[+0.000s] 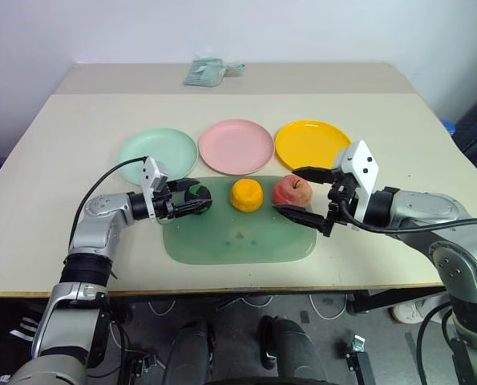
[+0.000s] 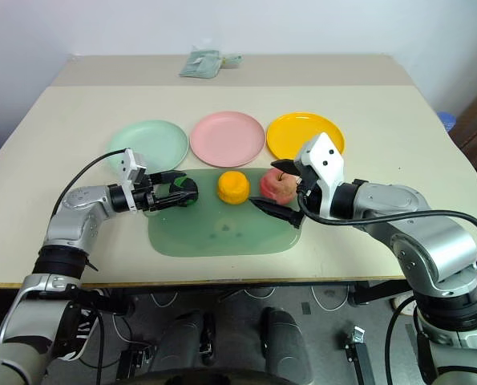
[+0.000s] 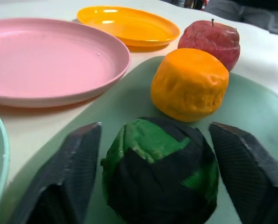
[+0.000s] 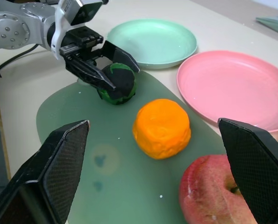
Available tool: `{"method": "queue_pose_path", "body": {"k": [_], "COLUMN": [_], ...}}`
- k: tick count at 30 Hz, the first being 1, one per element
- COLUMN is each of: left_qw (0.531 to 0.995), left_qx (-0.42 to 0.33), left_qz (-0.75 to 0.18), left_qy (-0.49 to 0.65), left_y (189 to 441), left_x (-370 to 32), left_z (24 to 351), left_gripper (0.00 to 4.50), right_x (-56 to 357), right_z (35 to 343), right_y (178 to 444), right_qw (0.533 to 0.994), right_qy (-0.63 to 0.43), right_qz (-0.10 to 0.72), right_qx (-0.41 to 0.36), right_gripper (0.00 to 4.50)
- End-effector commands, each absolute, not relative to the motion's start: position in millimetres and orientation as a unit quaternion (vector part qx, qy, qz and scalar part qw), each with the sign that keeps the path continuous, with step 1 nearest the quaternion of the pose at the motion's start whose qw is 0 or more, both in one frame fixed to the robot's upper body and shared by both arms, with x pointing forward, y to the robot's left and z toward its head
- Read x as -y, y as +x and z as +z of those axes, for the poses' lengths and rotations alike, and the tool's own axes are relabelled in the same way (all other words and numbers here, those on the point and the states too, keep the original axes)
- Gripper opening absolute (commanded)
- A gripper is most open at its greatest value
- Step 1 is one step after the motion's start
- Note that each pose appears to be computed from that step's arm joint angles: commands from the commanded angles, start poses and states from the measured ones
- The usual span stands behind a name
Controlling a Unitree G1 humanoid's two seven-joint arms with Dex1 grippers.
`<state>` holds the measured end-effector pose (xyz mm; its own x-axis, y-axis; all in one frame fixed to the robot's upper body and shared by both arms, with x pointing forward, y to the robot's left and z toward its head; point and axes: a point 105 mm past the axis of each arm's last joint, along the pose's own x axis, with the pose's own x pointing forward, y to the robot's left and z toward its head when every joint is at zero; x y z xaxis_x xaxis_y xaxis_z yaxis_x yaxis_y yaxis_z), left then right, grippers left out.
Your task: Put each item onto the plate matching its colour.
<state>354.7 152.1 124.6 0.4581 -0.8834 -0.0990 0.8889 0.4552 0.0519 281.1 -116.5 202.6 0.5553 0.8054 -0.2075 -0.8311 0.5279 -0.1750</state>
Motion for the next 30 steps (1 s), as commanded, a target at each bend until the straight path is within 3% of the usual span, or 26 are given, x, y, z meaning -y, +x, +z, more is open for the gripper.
{"method": "queue_pose_path", "body": {"k": [1,10,14,23,30], "left_qw": [0.854,0.852,0.851,0.862,0.900], "left_qx": [-0.001,-0.008,-0.011,0.018,0.136], "left_qz": [-0.517,-0.519,-0.521,-0.503,-0.414], "left_qy": [0.064,0.063,0.074,0.054,0.012], "left_y": [356,356,355,361,382], "left_x": [-155,-157,-156,-159,-186], "left_z": [140,139,135,151,219], "left_gripper": [3.68,3.68,2.34,2.34,2.34], "right_x": [116,116,116,116,115], "right_z": [214,214,215,216,222], "right_y": [281,282,282,283,287], "right_qw": [0.871,0.871,0.871,0.870,0.874], "right_qy": [-0.139,-0.143,-0.144,-0.146,-0.146], "right_qz": [0.471,0.470,0.470,0.470,0.464], "right_qx": [-0.024,-0.022,-0.022,-0.019,0.002], "right_gripper": [4.50,4.50,4.50,4.50,4.50]}}
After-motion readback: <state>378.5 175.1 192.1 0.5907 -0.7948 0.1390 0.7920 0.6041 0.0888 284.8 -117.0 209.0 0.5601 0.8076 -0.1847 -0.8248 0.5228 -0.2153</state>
